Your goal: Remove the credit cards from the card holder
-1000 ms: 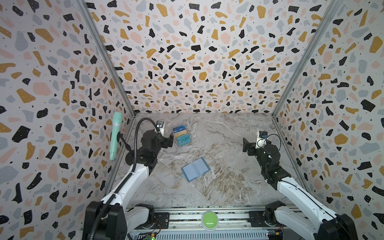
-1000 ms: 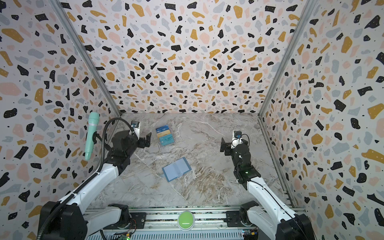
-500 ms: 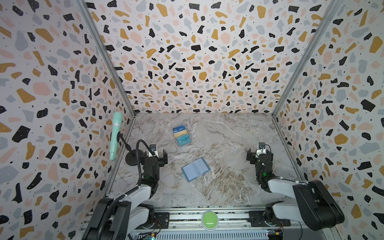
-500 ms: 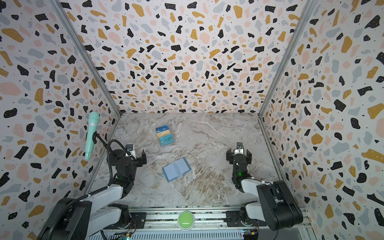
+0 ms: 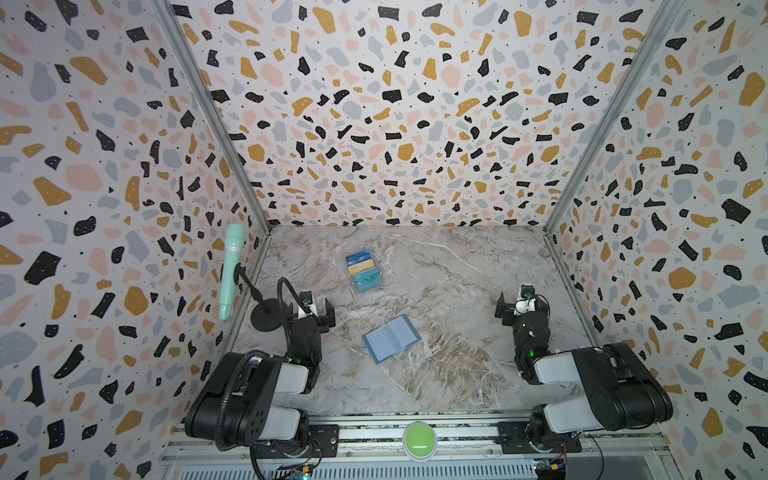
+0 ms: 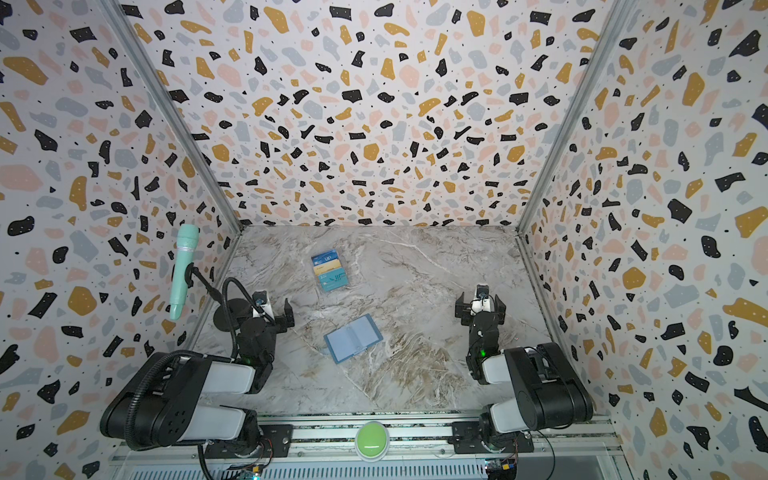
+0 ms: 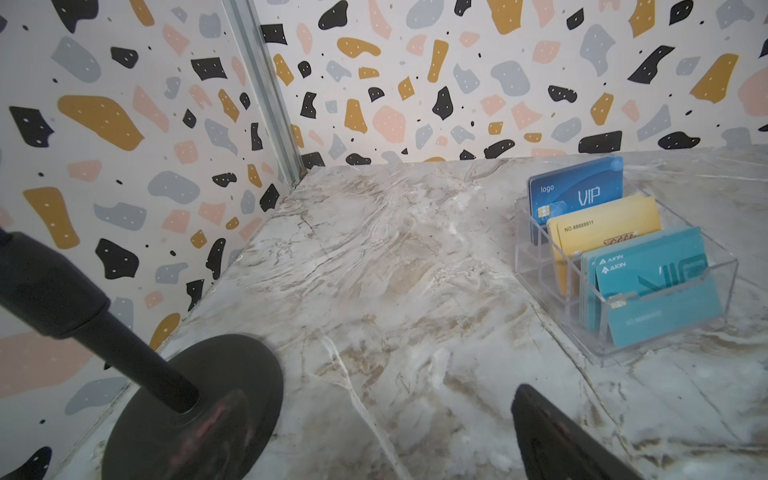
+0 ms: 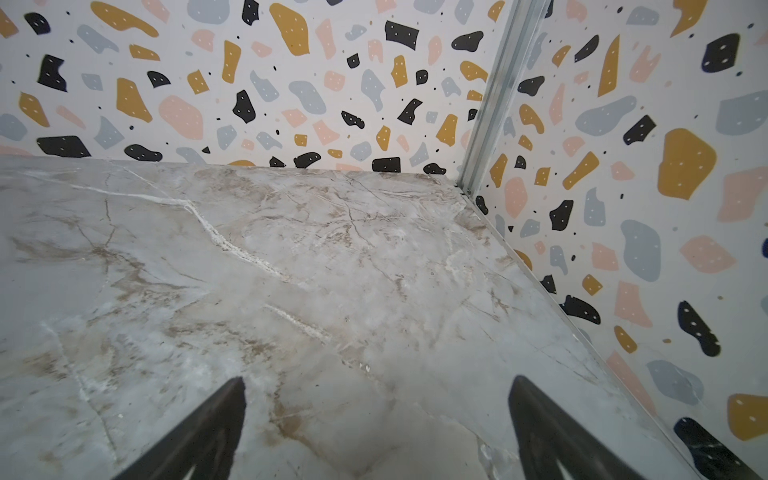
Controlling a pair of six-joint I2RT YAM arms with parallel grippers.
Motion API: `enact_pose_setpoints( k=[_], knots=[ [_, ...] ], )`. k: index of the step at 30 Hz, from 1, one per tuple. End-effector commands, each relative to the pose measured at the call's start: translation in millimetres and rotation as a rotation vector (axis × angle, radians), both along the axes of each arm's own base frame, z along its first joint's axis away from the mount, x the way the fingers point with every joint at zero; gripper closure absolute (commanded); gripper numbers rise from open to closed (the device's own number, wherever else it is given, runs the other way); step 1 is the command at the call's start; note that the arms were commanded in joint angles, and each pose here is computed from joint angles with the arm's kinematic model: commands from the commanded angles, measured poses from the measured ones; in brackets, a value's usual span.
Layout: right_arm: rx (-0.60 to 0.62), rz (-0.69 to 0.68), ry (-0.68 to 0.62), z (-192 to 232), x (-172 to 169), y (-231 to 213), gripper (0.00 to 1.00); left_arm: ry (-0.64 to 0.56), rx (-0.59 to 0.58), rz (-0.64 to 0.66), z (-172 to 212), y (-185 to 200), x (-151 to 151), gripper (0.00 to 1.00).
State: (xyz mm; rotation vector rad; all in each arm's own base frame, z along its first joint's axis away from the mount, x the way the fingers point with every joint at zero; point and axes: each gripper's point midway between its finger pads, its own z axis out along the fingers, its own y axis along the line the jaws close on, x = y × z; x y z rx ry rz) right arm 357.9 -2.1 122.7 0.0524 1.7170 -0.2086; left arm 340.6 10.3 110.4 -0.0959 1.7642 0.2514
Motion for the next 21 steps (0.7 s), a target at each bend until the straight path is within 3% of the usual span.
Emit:
enact_pose_setpoints(
  k=[1,3,21],
  knots=[
    [0.037,0.065,-0.054,7.9,6.3,6.7,0.01,-0.094,-0.016,0.014,24.5,3.5,5.8,0.0],
    [0.043,0.068,0.004,-0.4,8.5,6.8,0.01,-0.088,-0.023,0.009,23.7,3.9,7.9,0.0],
    [0.041,0.065,-0.006,0.9,7.7,5.9,0.01,-0.083,-0.048,0.016,22.8,10.3,10.2,0.0]
  ],
)
